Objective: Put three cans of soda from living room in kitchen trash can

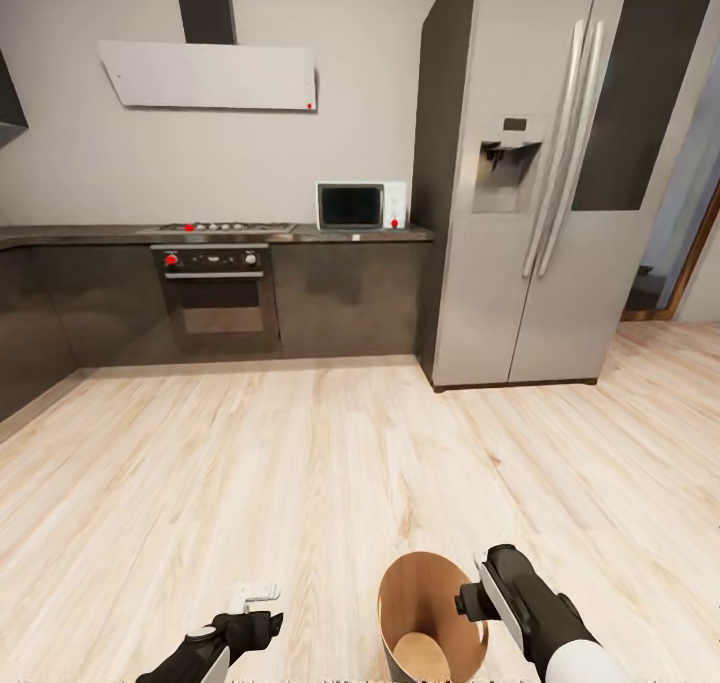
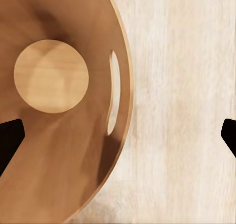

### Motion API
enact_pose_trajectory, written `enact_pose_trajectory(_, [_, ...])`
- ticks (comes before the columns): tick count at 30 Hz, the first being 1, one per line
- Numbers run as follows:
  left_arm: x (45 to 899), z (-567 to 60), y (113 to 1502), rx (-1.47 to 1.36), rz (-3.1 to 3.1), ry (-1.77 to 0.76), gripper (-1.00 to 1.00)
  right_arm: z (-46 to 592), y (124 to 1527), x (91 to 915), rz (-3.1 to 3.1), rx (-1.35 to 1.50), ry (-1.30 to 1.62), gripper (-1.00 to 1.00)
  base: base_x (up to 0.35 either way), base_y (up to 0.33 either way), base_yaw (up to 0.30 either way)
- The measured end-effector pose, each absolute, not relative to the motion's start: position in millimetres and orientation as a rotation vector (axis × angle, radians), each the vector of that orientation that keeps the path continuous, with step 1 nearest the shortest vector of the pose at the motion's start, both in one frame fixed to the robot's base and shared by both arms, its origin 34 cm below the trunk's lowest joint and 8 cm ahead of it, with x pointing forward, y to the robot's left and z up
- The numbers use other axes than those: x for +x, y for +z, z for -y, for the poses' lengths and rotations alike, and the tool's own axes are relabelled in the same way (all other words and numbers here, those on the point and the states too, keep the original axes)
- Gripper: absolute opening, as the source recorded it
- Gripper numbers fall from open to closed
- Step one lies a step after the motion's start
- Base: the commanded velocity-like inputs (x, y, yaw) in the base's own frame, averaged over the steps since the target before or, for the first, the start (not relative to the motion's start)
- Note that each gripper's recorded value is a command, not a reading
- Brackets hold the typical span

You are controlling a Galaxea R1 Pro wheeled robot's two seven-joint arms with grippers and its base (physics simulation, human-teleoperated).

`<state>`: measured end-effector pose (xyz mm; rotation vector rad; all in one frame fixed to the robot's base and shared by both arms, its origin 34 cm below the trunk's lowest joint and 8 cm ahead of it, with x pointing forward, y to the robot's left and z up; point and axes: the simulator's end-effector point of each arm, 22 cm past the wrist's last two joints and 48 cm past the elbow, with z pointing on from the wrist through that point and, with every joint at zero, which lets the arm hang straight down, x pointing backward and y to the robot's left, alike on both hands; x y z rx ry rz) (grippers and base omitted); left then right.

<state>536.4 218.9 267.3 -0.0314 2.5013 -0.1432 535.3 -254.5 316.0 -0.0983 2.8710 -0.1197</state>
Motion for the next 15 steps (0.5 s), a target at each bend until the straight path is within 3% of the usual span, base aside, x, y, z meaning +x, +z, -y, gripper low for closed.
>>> enact_pose_trajectory(15, [521.2, -218.8, 238.6, -0.036, -2.561, -0.144, 1.00, 255.5, 288.4, 533.1, -2.880, -0.103, -0.119, 1.00, 0.000, 0.000, 0.000])
